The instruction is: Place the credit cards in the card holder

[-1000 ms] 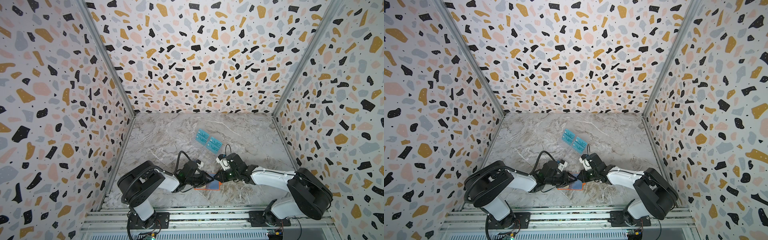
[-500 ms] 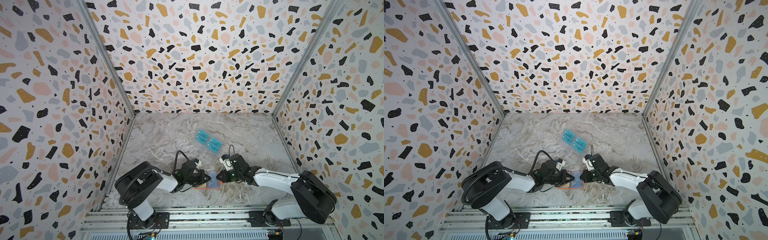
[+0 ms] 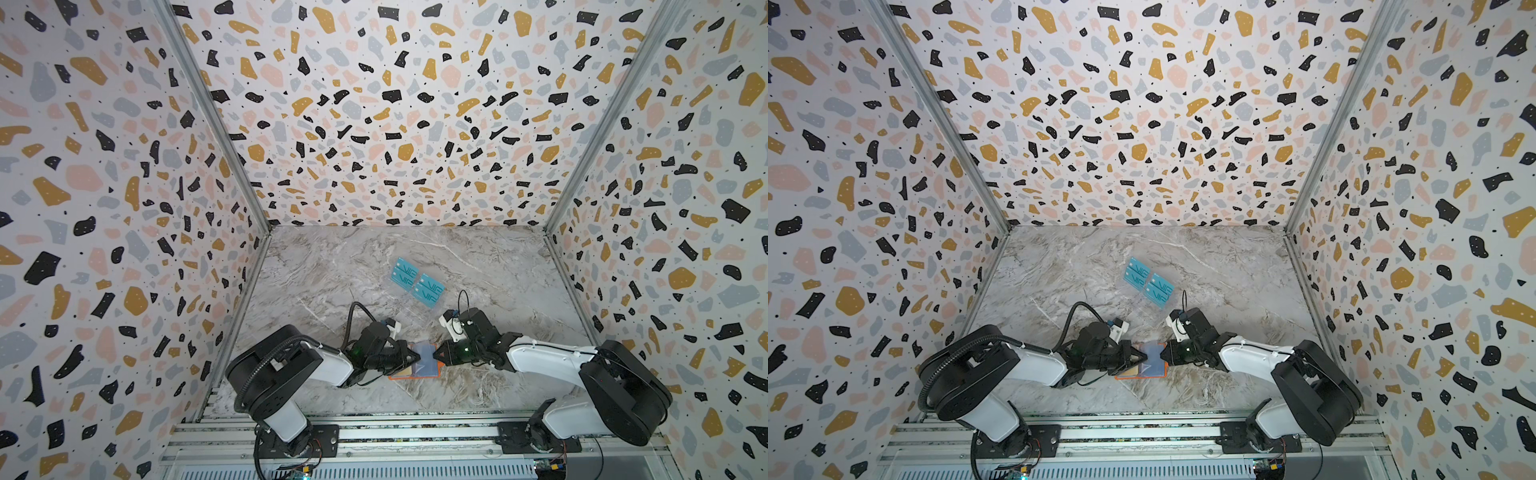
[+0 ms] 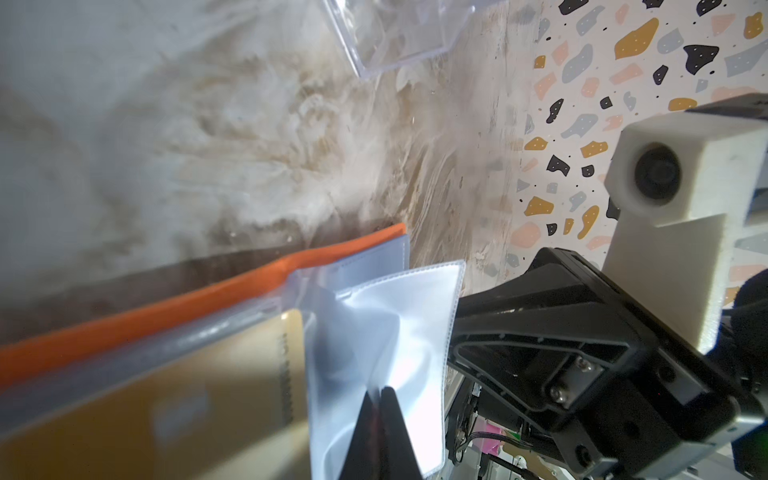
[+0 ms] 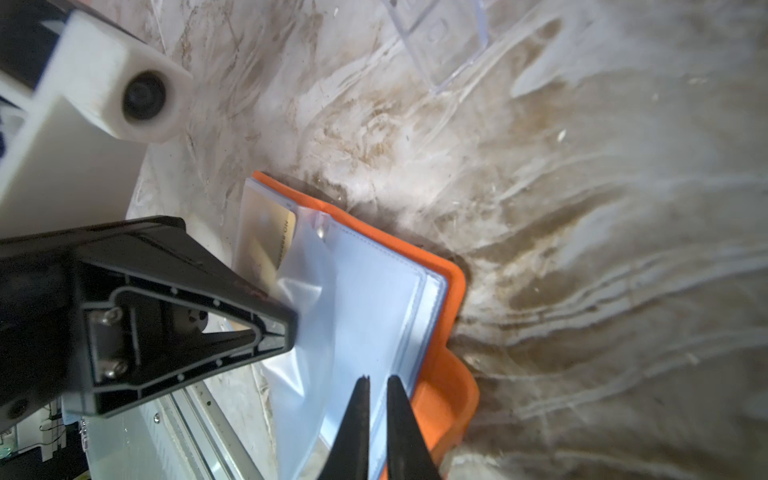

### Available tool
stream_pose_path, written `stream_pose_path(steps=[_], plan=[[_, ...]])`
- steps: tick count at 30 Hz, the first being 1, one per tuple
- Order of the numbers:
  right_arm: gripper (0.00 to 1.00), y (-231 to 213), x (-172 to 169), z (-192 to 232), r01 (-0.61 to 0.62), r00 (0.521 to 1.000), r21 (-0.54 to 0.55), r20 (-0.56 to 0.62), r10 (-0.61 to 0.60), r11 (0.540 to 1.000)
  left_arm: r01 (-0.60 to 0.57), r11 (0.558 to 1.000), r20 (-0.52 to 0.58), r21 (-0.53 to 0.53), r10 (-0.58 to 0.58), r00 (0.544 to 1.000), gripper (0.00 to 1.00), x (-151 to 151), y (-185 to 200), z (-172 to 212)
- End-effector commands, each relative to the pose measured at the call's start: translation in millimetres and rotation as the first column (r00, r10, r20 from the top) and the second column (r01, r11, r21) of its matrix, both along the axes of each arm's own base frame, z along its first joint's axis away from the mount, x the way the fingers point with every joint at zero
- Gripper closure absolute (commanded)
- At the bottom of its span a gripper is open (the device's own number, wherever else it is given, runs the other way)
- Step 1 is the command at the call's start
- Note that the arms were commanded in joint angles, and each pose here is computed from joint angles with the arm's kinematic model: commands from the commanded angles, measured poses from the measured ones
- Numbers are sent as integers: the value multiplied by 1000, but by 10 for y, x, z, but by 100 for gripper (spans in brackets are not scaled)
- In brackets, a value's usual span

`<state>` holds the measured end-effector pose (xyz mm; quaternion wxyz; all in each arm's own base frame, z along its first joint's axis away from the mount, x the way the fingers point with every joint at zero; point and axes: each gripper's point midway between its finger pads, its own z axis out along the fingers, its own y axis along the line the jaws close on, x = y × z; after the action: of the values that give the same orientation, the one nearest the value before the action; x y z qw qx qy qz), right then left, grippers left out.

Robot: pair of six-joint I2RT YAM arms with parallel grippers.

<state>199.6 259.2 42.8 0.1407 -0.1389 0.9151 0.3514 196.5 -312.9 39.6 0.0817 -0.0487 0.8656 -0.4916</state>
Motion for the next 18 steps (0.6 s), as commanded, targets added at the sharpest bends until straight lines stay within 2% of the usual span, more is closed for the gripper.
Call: stream_pose_path(steps=[1, 7, 10, 12, 14, 15, 16, 18], plan=[[87, 113, -37, 71, -44, 999, 32, 15, 44, 999, 5, 999, 40, -43, -3, 999, 100, 35, -26, 131], [87, 243, -101, 77, -91, 996, 55, 14, 90, 994, 9, 999, 42, -49, -7, 999, 98, 23, -27, 142], [87, 260, -100, 80, -91, 996, 67, 13, 91, 994, 12, 998, 46, -57, -9, 999, 93, 26, -39, 171], [87, 278, -93, 107, -94, 995, 79, 19, 93, 992, 15, 998, 45, -62, -12, 999, 81, 21, -42, 185], [87, 310, -78, 156, -102, 995, 93, 31, 99, 990, 14, 997, 50, -73, -11, 999, 59, 27, -53, 239], [87, 332, -76, 182, -108, 994, 100, 37, 105, 989, 12, 997, 53, -77, -7, 999, 51, 35, -57, 272], [87, 356, -76, 210, -116, 993, 108, 45, 112, 987, 11, 997, 60, -76, -6, 998, 45, 45, -58, 304], [87, 394, -84, 230, -129, 991, 120, 48, 124, 984, 7, 998, 67, -58, -3, 998, 39, 64, -52, 342]])
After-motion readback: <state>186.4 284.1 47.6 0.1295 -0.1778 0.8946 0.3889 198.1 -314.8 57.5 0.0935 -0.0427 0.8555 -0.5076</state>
